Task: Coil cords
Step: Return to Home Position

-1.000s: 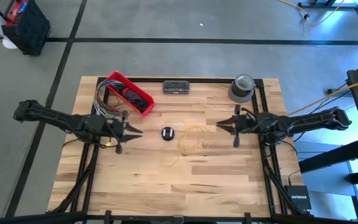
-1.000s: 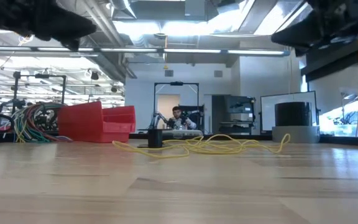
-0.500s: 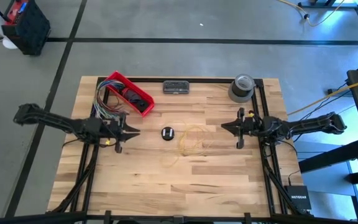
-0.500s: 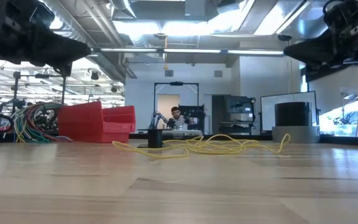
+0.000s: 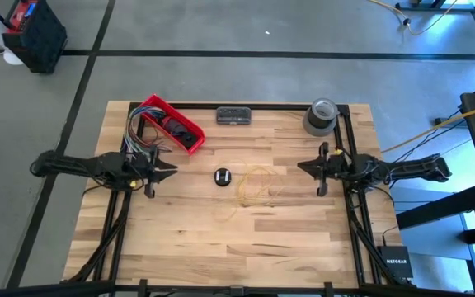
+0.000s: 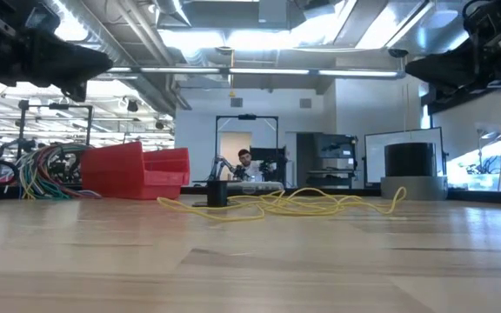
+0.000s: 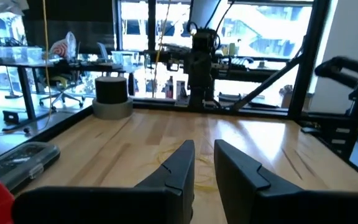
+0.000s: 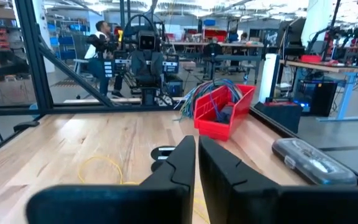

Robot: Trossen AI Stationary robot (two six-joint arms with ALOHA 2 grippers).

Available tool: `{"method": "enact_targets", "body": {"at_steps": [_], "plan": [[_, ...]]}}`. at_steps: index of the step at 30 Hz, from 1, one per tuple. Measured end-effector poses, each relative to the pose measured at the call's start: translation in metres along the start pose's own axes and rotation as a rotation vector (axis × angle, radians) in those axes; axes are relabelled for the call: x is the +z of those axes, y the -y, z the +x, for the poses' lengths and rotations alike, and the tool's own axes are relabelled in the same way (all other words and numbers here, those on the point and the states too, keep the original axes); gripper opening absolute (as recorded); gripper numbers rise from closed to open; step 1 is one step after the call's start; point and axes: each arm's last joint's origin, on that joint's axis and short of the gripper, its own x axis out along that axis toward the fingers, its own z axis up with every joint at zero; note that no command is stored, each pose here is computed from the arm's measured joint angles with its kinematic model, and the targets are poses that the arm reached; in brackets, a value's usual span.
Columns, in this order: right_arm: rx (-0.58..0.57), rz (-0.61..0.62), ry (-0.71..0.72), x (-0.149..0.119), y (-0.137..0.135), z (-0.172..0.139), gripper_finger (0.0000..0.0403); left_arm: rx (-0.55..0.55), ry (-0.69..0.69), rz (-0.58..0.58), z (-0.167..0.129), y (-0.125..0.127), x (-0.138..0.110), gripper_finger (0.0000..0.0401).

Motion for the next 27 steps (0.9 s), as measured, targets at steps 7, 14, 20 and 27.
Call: {"method": "enact_targets", "body": {"at_steps": [7,14,20,27], "plan": [[-0.024,0.012,0.032,0.0011,0.0029,-0.0102,0.0025,0.003,-0.002,-0.003,-0.0041,-0.0010,-0.0004,0.0056],[-0.034,0.023,0.015,-0.0006,0.0031,-0.0099,0.0025,0.003,-0.003,0.031,-0.0041,-0.0010,-0.0007,0.0056],[-0.034,0.024,0.012,-0.0011,0.0031,-0.0099,0.0025,0.003,-0.009,-0.012,-0.0036,-0.0009,-0.0013,0.0056],[-0.043,0.024,0.011,-0.0012,0.0034,-0.0099,0.0025,0.019,0.004,-0.073,-0.0035,-0.0014,-0.0004,0.0056]]}}
